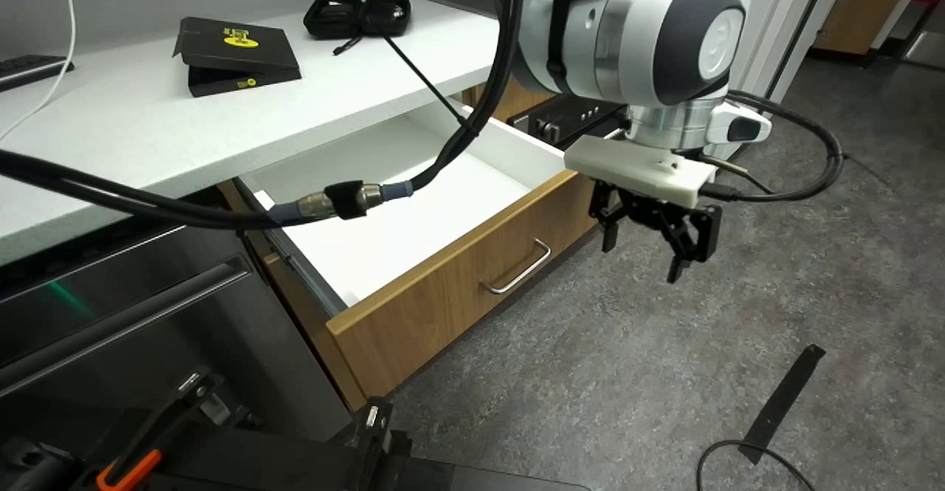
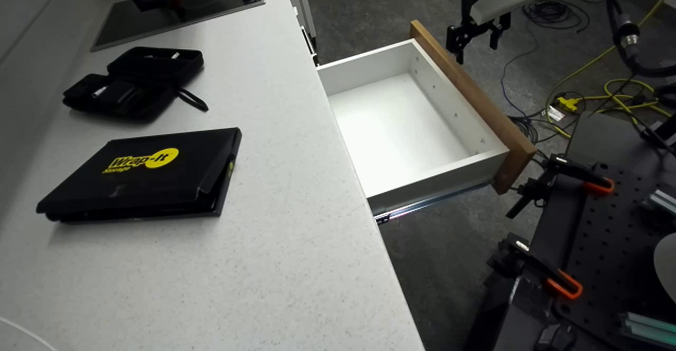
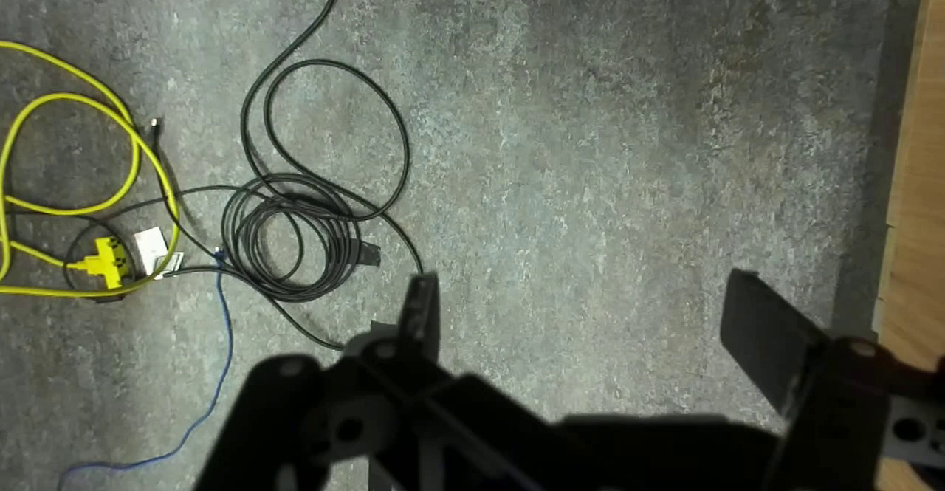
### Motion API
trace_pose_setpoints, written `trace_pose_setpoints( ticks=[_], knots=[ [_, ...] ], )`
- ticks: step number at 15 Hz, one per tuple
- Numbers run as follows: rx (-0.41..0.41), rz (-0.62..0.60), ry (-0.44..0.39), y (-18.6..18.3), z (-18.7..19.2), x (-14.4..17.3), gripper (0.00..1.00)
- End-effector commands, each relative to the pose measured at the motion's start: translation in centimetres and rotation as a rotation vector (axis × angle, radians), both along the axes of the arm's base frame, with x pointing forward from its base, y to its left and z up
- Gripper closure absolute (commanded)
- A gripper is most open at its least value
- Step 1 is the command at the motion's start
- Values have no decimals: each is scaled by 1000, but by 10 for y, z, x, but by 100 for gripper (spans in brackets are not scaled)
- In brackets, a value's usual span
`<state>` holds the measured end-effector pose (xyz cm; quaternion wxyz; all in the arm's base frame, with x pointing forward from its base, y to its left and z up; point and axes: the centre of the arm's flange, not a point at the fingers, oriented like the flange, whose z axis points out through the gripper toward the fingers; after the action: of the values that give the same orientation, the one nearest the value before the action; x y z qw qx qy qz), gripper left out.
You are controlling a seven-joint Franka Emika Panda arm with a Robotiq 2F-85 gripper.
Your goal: Close the open drawer
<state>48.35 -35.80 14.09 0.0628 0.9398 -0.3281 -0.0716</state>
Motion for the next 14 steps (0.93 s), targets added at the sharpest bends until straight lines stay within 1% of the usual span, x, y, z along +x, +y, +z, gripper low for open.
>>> trace_pose_setpoints(
  ticks=[1,4,6,8,10,14],
  knots=[
    [56,-42,24,-12,-28,36,0],
    [132,-21,58,3,-35,50,0],
    [190,26,87,18,-34,60,0],
    [233,71,108,31,-32,70,0],
    [258,113,125,49,-29,85,0],
    [300,195,140,100,-25,118,0]
  ],
)
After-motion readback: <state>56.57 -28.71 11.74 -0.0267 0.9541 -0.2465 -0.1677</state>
